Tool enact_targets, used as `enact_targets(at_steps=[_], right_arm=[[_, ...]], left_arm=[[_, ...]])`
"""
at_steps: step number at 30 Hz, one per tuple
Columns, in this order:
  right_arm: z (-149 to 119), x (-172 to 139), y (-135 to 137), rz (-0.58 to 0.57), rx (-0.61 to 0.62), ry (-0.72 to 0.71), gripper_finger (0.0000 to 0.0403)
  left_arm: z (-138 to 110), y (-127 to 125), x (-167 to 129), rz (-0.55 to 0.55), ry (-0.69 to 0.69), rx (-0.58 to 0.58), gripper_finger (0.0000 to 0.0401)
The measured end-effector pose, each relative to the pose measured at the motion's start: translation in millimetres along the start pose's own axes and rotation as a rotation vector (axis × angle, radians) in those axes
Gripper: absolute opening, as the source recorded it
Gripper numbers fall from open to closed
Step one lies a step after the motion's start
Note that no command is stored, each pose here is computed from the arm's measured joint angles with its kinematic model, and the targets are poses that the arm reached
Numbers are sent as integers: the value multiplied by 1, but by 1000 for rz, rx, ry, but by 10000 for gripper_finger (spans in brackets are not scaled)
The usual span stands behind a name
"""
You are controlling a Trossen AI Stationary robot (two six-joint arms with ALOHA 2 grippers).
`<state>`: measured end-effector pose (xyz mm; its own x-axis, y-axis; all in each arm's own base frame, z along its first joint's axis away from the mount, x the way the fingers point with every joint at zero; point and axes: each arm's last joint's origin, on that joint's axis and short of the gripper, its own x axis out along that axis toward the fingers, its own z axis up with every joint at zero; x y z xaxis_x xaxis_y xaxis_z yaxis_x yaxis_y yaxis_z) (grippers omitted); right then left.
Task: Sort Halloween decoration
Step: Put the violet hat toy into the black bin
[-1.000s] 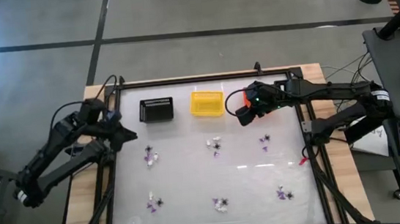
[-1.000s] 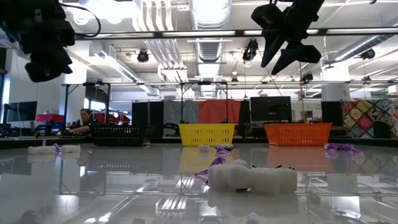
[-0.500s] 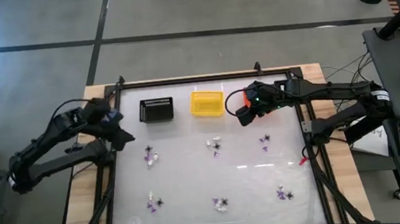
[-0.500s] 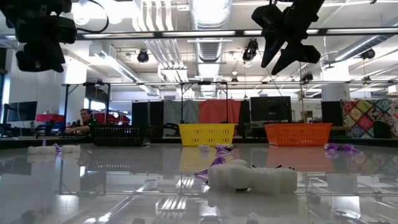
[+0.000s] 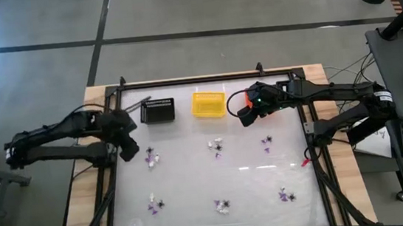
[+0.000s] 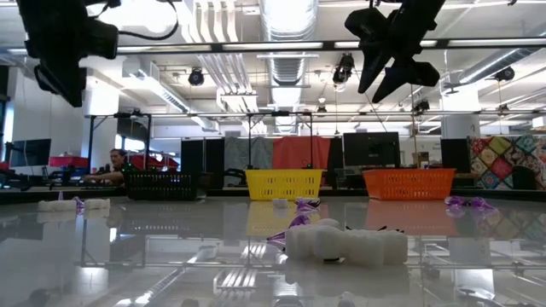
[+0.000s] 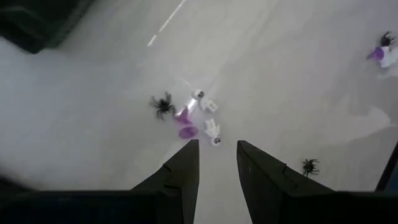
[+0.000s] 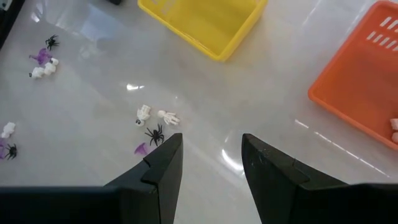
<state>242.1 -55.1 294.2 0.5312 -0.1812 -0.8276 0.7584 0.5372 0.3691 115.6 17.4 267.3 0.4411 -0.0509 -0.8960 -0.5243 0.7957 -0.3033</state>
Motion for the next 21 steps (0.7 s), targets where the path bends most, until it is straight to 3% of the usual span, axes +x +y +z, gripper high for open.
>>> enact_targets(at_steps=[5, 12, 21], right_arm=[[0, 0, 0, 0, 0, -1, 155], [0, 0, 0, -2, 7, -2, 155], [0, 0, 0, -12, -41, -12, 155]], left_arm=[[-6, -2, 24, -6, 36, -2, 91], [-14, 3, 49, 32, 84, -133, 91], [-13, 4, 62, 83, 97, -221, 90]])
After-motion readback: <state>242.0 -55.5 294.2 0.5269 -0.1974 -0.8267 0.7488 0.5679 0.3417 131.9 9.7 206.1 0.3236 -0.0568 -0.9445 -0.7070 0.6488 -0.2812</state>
